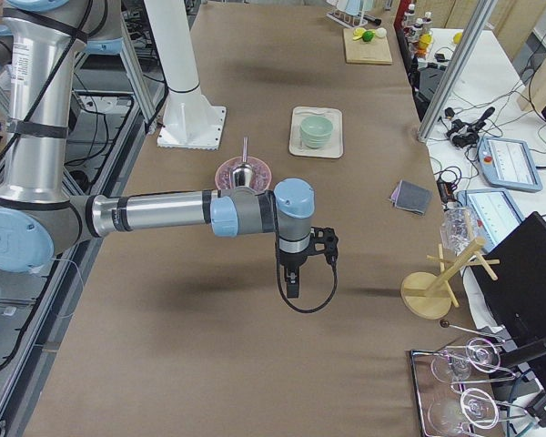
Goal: Stack green bowls together
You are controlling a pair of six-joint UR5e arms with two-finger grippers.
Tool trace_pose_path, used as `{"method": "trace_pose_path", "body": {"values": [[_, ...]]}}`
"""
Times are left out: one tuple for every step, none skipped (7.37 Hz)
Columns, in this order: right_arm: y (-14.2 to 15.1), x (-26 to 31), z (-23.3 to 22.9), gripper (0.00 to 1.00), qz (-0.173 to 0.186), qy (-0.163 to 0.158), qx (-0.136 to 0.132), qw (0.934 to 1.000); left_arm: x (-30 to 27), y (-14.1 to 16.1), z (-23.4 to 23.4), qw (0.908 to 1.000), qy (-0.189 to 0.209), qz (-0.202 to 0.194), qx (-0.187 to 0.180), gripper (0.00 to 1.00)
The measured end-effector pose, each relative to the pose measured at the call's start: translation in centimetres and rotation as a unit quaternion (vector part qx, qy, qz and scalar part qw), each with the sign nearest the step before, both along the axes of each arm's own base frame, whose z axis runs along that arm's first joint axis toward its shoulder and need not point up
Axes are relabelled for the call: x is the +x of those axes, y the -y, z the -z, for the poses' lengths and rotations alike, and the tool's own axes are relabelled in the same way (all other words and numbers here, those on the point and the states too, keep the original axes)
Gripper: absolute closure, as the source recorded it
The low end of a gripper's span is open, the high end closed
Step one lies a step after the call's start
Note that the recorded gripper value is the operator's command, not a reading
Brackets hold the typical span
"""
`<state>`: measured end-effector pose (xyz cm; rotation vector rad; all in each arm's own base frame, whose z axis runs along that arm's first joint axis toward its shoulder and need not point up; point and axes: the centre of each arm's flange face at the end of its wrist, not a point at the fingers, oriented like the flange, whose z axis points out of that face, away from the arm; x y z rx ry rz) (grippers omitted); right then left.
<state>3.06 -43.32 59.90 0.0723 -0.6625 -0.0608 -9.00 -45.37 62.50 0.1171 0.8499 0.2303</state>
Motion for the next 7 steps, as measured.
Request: {"method": "trace_pose_path", "body": {"values": [[-0.2,0.4,1.1,0.0,-0.004,0.0,0.011,0.9999,0.0,0.3,0.4,1.0,-0.001,0.0,0.005,0.02],[-0.4,0.7,1.8,0.0,-0.007,-0.001,0.018,0.9998,0.0,0.3,0.6,0.9999,-0.001,0.0,0.011,0.02],[-0.4,0.7,1.9,0.0,-0.008,-0.002,0.019,0.9998,0.0,0.2,0.7,0.9998,0.0,0.0,0.018,0.02],[-0.5,0.7,1.9,0.0,-0.009,0.0,0.018,0.9998,0.0,0.3,1.1,0.9997,0.0,0.001,0.025,0.02],[-0.5,0.7,1.8,0.0,-0.009,0.001,0.016,0.9998,-0.1,0.4,1.6,0.9994,0.0,0.0,0.035,0.02],[-0.6,0.7,1.5,0.0,-0.009,0.001,0.013,0.9999,-0.1,0.4,2.0,0.999,0.0,0.0,0.045,0.02],[-0.7,0.7,1.1,0.0,-0.009,0.002,0.008,0.9999,-0.1,0.5,2.0,0.9986,0.001,0.0,0.053,0.02]]}}
